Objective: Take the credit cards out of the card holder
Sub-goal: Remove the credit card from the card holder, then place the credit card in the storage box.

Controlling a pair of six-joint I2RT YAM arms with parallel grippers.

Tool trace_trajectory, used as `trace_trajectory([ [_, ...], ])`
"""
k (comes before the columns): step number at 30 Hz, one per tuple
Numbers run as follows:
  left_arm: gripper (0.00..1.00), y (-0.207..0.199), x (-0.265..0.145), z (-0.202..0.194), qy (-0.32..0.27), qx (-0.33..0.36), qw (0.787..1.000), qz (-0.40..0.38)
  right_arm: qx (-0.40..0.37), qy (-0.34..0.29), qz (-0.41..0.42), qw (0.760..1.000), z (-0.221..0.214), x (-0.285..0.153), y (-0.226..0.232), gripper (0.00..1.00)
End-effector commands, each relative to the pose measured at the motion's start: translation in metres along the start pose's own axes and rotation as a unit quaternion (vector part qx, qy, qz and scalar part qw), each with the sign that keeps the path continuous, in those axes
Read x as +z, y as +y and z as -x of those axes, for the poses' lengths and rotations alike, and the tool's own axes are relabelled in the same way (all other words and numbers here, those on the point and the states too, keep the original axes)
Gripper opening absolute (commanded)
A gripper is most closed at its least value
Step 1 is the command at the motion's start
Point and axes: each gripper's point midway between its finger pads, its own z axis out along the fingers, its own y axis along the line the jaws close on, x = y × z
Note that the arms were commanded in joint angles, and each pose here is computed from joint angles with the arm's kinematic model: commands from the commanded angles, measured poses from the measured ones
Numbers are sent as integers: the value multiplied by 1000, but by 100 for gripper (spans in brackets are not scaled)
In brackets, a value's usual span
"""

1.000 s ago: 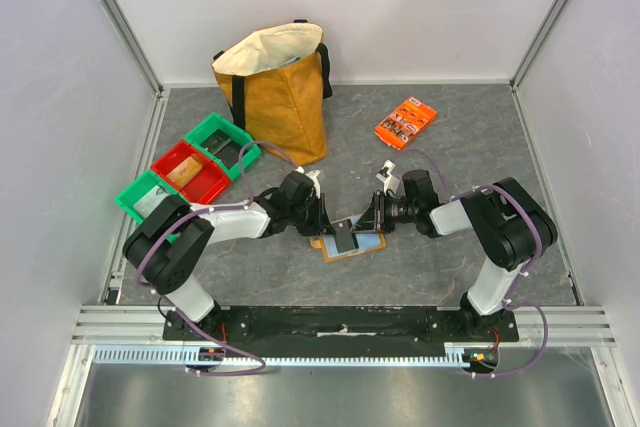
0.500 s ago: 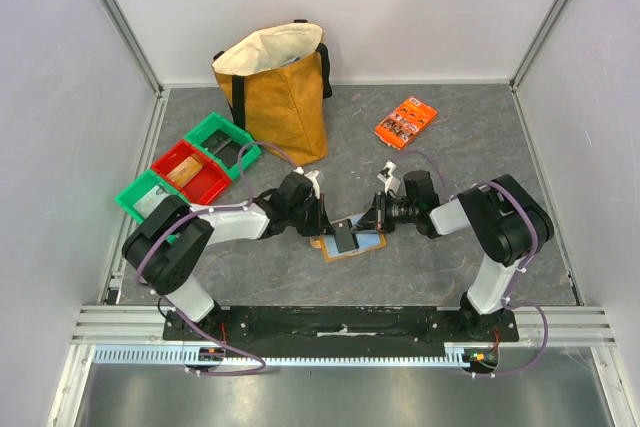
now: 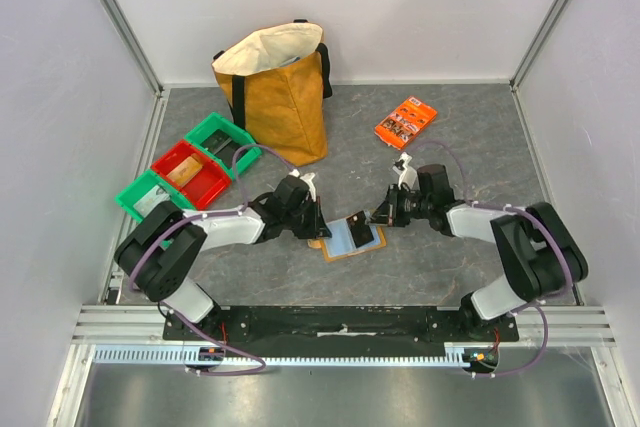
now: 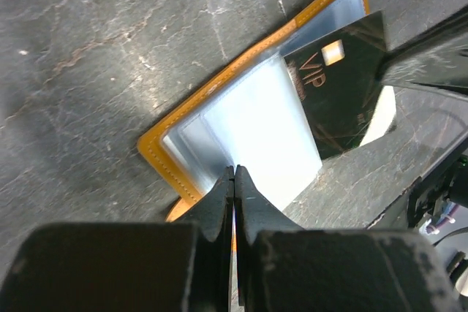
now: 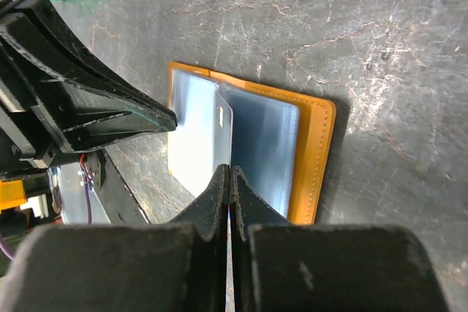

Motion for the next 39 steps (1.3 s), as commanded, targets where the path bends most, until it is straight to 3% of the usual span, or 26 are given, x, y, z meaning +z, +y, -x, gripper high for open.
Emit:
trace_trajectory([
  [1,5,2,-14,5,-18,23,999,14,-41,-35,-37,998,20,-17,3,0],
  [5,31,-23,-34,33,-68,72,995,-19,-70,-48,-38,996,29,-31,20,0],
  [9,71,-51,-57,63,-123,148,980,-54,-97,-61,-29,993,37,-44,37,0],
  [11,79,-68,-68,76,-145,212,963,-77,-114,-71,-17,991,43,-51,50,0],
  [17,83,-129,-98,79,-139,368,896,-206,-167,-87,40,981,47,-75,93,0],
  [22,78,-149,-124,58,-90,483,824,-281,-220,-97,103,965,42,-99,133,0],
  [29,70,-167,-145,41,-42,535,765,-356,-280,-92,168,941,28,-116,170,0],
  [35,70,-177,-147,44,-34,541,750,-379,-311,-78,196,927,15,-116,187,0],
  [39,70,-170,-137,51,-28,545,762,-348,-318,-72,203,923,11,-114,192,0],
])
